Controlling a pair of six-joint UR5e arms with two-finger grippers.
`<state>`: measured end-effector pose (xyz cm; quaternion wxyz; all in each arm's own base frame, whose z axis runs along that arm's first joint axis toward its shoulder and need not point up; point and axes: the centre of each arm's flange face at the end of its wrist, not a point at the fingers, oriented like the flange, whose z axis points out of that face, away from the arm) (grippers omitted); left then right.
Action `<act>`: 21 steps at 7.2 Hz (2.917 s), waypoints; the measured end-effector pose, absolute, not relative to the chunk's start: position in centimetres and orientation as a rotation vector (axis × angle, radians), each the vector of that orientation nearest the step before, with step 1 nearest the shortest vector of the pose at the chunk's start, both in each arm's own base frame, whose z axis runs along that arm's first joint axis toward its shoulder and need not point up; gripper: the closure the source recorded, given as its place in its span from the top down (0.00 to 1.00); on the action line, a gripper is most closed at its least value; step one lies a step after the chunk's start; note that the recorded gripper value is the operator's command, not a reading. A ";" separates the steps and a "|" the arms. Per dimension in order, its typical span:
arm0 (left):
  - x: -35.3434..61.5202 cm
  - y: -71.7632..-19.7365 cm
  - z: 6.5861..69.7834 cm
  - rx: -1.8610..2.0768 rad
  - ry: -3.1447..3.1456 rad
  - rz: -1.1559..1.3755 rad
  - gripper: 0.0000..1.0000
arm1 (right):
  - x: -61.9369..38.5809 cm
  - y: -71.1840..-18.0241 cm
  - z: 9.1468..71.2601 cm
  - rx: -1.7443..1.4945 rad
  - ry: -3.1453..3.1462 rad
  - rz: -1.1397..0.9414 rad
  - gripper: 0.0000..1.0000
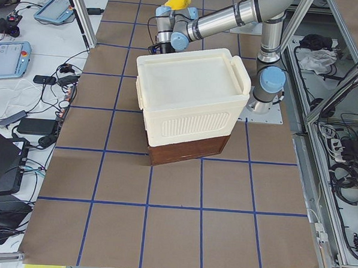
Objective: Pull drawer sideways
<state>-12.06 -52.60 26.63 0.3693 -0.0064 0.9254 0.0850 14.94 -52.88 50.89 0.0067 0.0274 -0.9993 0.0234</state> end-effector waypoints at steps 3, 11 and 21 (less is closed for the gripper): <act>-12.1 -52.6 26.7 -0.020 2.378 0.217 0.16 | 14.9 -52.9 50.9 0.086 -3.126 0.073 1.00; -14.4 -52.2 27.2 -0.029 2.389 0.179 0.17 | 14.9 -52.9 50.9 0.086 -3.126 0.073 1.00; -14.0 -52.9 29.4 0.003 2.422 0.166 0.62 | 14.9 -52.9 50.9 0.086 -3.126 0.073 1.00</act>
